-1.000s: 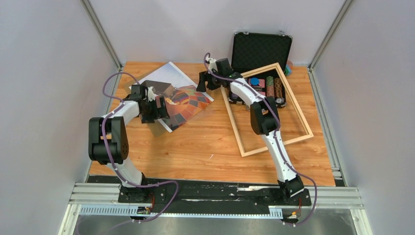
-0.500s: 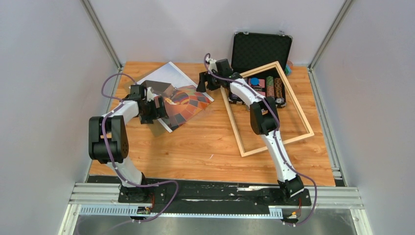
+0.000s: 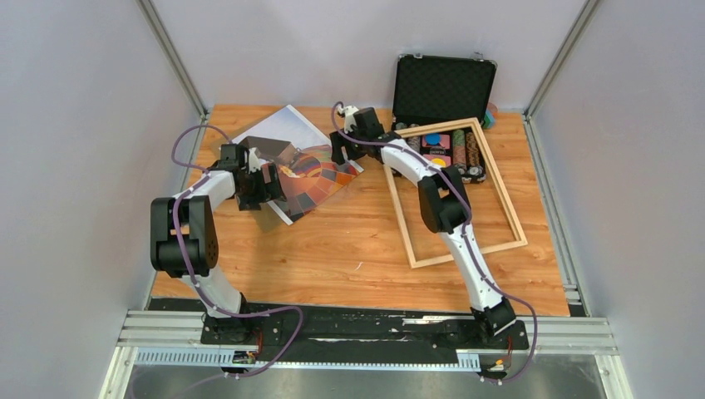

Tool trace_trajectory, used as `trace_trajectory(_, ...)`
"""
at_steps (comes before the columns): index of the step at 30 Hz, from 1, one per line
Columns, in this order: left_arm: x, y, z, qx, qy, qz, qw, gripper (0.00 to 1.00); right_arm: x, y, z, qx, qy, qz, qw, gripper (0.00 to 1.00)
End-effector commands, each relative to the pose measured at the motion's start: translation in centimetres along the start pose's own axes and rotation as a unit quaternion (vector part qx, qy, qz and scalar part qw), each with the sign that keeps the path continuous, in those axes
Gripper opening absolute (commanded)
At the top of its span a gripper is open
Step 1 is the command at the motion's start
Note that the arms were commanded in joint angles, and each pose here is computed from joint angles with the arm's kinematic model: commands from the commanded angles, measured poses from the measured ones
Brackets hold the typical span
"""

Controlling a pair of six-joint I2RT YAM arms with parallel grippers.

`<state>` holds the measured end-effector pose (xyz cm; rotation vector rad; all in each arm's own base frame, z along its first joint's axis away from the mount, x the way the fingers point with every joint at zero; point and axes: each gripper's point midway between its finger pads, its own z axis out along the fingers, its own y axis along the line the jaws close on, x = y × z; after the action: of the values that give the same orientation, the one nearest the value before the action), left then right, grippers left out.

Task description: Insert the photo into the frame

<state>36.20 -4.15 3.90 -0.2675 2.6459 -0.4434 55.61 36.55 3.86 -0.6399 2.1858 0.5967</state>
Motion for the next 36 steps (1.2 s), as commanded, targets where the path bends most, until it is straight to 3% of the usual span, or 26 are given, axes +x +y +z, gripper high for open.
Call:
trace_trajectory(1, -0.7, -0.4, 0.6, 0.016, -0.006, -0.001, 1.0, 1.0, -3.5, -0.5, -2.1, 0.022, -0.032, -0.009, 0.999, 0.74)
trace_trajectory(12, 0.0, -1.5, 1.1, 0.053, 0.01, -0.001, 0.999, 1.0, -2.9, 0.1, -1.4, -0.065, -0.02, 0.087, 0.994, 0.74)
trace_trajectory(26, 0.5, -1.4, 1.7, 0.057, 0.024, -0.003, 0.998, 1.0, -1.0, 0.1, -0.2, -0.076, 0.001, 0.118, 0.99, 0.73)
trace_trajectory(36, 0.8, -1.4, 1.8, 0.058, 0.029, -0.004, 0.998, 1.0, -0.6, 2.5, -0.7, -0.14, 0.017, 0.149, 0.979, 0.72)
